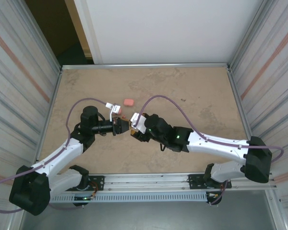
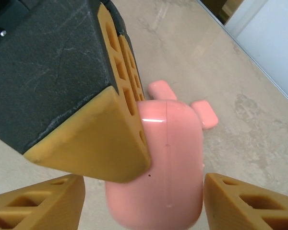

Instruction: Insert the wireless bluetooth earbuds into the charging case

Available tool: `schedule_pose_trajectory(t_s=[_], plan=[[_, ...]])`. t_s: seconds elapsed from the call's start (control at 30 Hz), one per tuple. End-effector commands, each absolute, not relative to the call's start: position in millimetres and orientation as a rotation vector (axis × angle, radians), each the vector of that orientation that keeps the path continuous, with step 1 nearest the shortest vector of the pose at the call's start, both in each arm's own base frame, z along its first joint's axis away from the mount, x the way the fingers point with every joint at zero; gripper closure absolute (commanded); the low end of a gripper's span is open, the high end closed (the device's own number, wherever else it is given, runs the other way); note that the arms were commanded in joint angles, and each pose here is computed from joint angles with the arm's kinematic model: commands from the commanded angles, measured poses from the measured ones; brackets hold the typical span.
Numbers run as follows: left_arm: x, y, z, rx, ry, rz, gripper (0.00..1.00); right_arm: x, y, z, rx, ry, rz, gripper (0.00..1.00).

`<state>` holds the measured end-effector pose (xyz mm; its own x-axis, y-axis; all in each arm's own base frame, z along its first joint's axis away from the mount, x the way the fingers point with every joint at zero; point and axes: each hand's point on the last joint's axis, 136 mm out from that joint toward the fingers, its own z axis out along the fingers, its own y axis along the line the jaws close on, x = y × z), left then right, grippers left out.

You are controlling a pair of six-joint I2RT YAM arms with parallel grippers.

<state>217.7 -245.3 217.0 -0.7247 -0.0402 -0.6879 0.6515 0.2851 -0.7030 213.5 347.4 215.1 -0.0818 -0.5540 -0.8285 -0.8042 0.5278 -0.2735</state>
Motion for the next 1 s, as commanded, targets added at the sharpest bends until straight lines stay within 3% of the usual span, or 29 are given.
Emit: schedule_pose_trajectory(t_s=[0.0, 0.1, 0.33, 0.53, 0.73, 0.97], plan=[[220, -244, 235, 0.576, 1.859, -1.438, 0.95, 205, 342, 229, -1.092, 1.780, 0.463, 0.26], [221, -242, 238, 0.569, 1.825, -1.412, 1.00, 199, 338, 237, -1.052, 1.797, 0.619, 0.18], [218, -237, 251, 0.587, 1.679, -1.378, 1.00, 200, 317, 267, -0.839, 1.764, 1.099, 0.01], [206, -244, 265, 0.655, 1.545, -1.381, 1.00, 200, 312, 287, -0.779, 1.726, 1.323, 0.01], [194, -253, 274, 0.734, 1.476, -1.377, 1.00, 206, 317, 287, -0.774, 1.741, 1.330, 0.00], [192, -254, 276, 0.743, 1.462, -1.374, 1.00, 216, 321, 279, -0.753, 1.775, 1.313, 0.06]])
